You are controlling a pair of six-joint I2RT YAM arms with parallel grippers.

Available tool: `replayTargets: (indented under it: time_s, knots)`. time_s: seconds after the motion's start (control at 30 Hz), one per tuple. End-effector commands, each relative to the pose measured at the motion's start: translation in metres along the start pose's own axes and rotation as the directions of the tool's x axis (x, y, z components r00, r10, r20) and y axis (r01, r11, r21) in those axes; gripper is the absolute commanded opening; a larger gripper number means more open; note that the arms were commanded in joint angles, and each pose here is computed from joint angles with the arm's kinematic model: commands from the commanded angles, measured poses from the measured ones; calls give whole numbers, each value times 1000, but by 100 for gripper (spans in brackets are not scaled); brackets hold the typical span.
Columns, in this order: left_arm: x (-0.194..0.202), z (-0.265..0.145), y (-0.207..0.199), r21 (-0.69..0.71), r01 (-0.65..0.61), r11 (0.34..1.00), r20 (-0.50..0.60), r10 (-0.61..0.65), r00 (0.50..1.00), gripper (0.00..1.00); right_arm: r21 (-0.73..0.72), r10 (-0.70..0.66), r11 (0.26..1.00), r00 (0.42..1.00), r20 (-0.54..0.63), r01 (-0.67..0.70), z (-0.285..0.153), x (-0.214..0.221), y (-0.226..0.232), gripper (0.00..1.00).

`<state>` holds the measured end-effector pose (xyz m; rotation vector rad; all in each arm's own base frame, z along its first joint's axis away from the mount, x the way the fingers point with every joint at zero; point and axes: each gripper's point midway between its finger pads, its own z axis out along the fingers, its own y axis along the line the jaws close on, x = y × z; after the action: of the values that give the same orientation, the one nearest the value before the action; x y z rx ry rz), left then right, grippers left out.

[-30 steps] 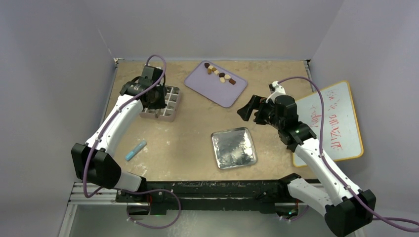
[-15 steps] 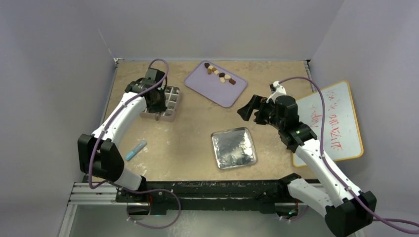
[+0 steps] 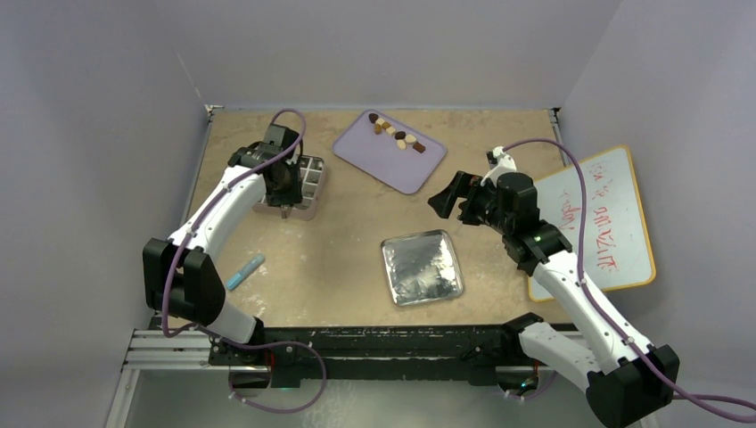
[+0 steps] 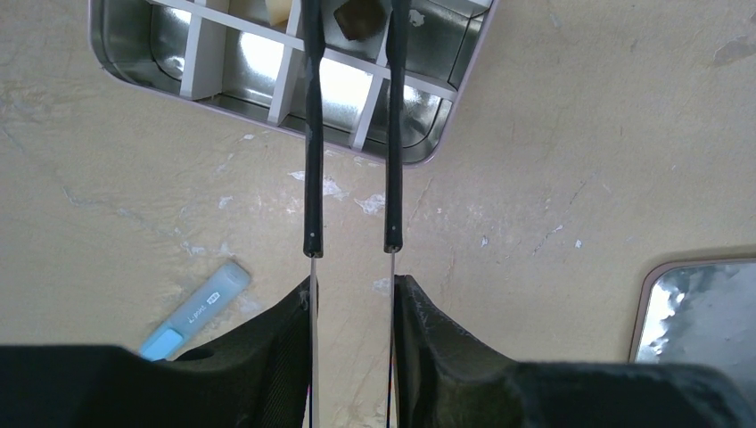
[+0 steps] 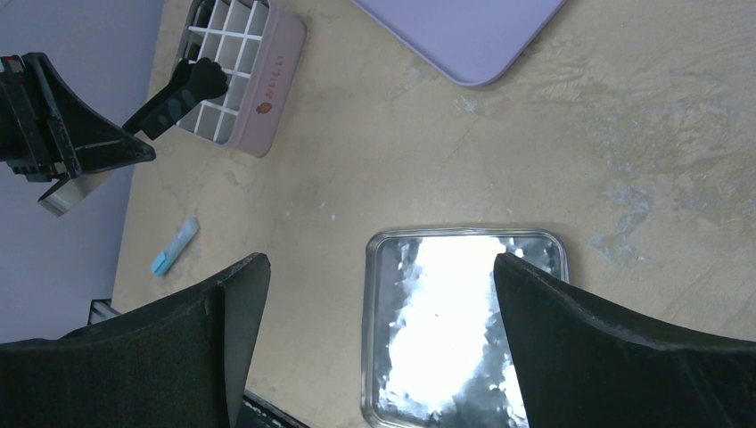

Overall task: Pack the chocolate
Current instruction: Pick up the fake chocolate from the plate.

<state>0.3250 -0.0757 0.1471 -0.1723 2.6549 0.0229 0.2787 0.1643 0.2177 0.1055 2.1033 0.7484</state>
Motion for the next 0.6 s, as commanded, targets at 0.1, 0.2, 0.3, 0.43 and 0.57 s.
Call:
replayTargets:
  time_s: [0.1, 0.2, 0.3, 0.43, 0.57]
  knots:
    - [-17, -15, 3, 6, 28, 1000, 69, -28, 997, 33, -30, -10, 999, 999, 39, 12, -6, -9, 8, 97]
    - [-34, -25, -3, 38, 20, 999, 120, -24, 993, 32, -30, -10, 999, 999, 40, 12, -7, -8, 8, 97]
    - [-54, -33, -17, 95, 1, 995, 160, -17, 987, 31, -34, -7, 999, 999, 46, 9, -8, -8, 8, 97]
    - [-80, -38, -36, 155, -22, 988, 196, -8, 981, 29, -34, -6, 999, 999, 51, 8, -9, -8, 7, 97]
    - [-108, -39, -64, 221, -68, 973, 244, 12, 970, 27, -34, -8, 999, 998, 54, 10, -10, -9, 8, 97]
